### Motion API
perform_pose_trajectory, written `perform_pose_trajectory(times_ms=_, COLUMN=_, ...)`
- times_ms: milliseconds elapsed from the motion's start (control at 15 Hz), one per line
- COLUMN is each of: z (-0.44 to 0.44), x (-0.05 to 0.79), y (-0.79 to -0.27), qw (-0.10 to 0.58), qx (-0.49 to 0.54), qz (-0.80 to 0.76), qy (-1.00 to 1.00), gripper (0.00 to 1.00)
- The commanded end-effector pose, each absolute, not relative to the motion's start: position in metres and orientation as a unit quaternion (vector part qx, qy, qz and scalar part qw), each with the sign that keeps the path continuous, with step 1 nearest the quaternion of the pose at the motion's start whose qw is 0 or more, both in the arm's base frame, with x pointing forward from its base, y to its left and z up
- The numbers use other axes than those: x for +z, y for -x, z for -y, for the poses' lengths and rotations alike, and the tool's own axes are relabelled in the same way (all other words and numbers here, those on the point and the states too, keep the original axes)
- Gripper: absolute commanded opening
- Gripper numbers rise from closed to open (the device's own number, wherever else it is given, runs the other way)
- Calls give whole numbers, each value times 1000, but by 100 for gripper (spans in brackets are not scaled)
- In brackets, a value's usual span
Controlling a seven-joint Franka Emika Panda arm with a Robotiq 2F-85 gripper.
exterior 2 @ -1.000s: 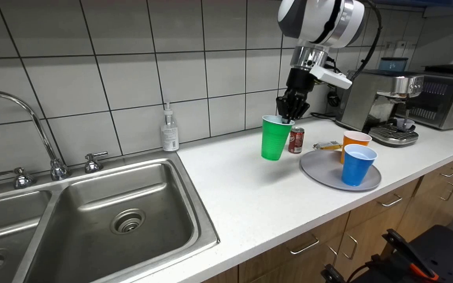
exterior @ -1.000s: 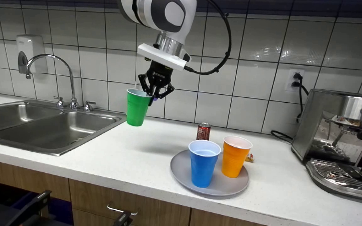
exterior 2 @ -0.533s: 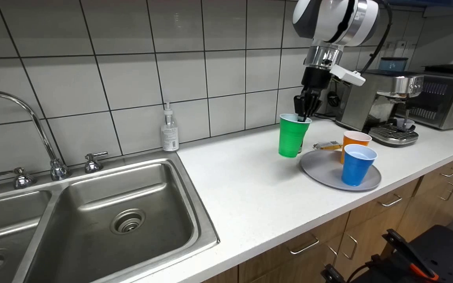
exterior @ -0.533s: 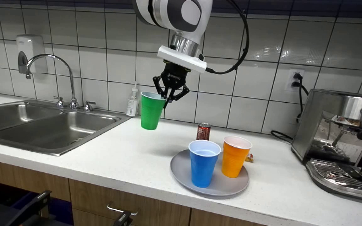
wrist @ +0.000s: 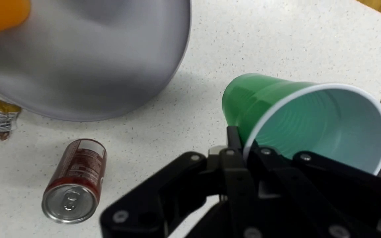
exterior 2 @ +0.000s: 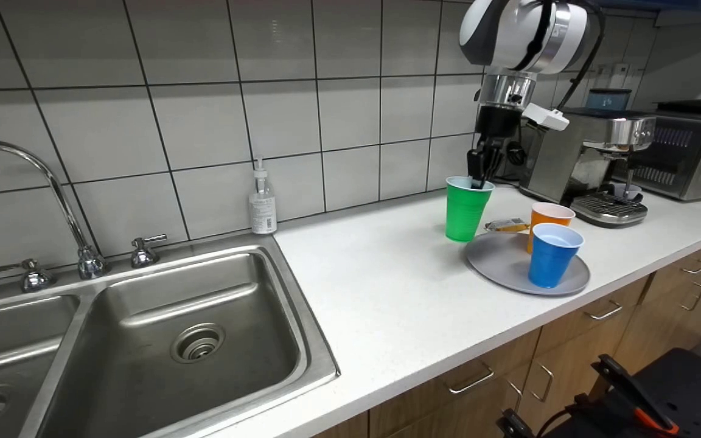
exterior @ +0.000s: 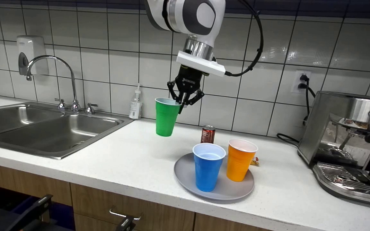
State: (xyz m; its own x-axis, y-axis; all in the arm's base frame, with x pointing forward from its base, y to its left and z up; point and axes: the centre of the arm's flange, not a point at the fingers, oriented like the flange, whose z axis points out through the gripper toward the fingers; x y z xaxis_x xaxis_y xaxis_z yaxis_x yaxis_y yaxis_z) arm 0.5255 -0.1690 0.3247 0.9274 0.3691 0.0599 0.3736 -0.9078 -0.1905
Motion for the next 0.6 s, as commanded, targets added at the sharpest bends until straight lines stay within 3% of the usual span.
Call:
perform_pose_trajectory(times_ms=0, z=195, x=325, y=-541, qw=95, qx=-7, qz=218, qy=971, gripper=1)
perform_pose_trajectory(times_ms=533, z=244, x=307, y=-564, qw=76, qx=-4, qz=231, qy=970, gripper=1)
